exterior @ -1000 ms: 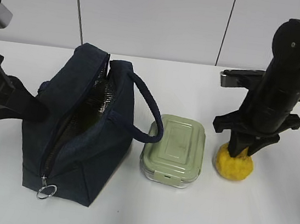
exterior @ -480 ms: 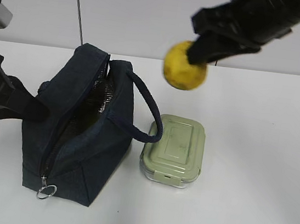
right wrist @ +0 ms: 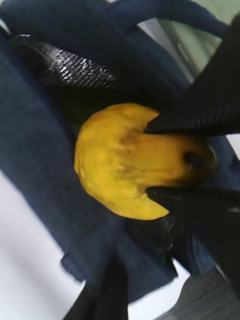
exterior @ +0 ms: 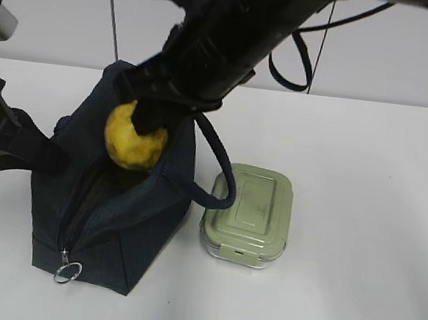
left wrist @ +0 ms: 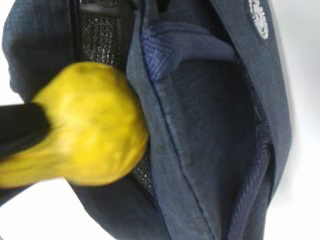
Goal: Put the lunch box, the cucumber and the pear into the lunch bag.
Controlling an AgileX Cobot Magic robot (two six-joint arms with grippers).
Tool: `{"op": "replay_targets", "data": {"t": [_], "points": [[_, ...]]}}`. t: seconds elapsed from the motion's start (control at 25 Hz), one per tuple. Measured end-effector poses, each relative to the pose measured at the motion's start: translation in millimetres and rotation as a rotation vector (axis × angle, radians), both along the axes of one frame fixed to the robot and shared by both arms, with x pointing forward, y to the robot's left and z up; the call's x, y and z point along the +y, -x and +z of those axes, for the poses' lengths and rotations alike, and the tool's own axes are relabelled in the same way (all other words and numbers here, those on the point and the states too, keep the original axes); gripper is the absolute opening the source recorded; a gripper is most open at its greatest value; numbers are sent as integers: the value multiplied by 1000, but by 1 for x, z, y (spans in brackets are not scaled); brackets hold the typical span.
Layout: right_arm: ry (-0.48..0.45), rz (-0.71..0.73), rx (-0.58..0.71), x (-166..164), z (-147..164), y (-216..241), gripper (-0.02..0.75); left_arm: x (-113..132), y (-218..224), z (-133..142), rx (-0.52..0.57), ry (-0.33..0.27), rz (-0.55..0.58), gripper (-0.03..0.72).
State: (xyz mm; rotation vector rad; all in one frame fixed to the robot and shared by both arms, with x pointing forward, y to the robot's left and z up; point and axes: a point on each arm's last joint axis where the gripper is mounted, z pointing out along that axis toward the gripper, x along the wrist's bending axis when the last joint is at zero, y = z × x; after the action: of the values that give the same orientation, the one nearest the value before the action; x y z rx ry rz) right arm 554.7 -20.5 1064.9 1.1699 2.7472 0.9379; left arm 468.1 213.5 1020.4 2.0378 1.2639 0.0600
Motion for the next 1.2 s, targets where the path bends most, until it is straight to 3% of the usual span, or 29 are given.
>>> {"op": "replay_targets", "data": {"t": [0.08, 0.16, 0.32, 0.36, 0.48, 0.6, 0.76, 0.88, 1.0, 1.2], "points": [[40, -3, 14, 1, -13, -4, 221, 0, 0, 0, 0, 0, 0, -15], [42, -4, 25, 2, -17, -5, 288, 0, 0, 0, 0, 0, 0, -15], [19, -7, 14, 2, -11, -4, 576, 0, 0, 0, 1, -1, -1, -15], [4, -7, -12, 1, -5, -3, 610, 0, 0, 0, 1, -1, -1, -15], [-55, -35, -102, -10, 18, 3, 615, 0, 0, 0, 1, -3, -3, -15], [-80, -111, -125, -44, 26, 11, 604, 0, 0, 0, 1, -4, -4, -15], [-136, -355, 10, -124, -14, 15, 594, 0, 1, 0, 4, -3, -7, -15], [-216, -450, 126, -168, -46, 19, 591, 0, 1, 0, 5, -4, -8, -15], [-275, -497, 193, -185, -66, 15, 589, 0, 1, 0, 5, -4, -8, -15], [-362, -488, 296, -184, -97, 3, 588, 0, 1, 0, 5, -4, -8, -15]]}}
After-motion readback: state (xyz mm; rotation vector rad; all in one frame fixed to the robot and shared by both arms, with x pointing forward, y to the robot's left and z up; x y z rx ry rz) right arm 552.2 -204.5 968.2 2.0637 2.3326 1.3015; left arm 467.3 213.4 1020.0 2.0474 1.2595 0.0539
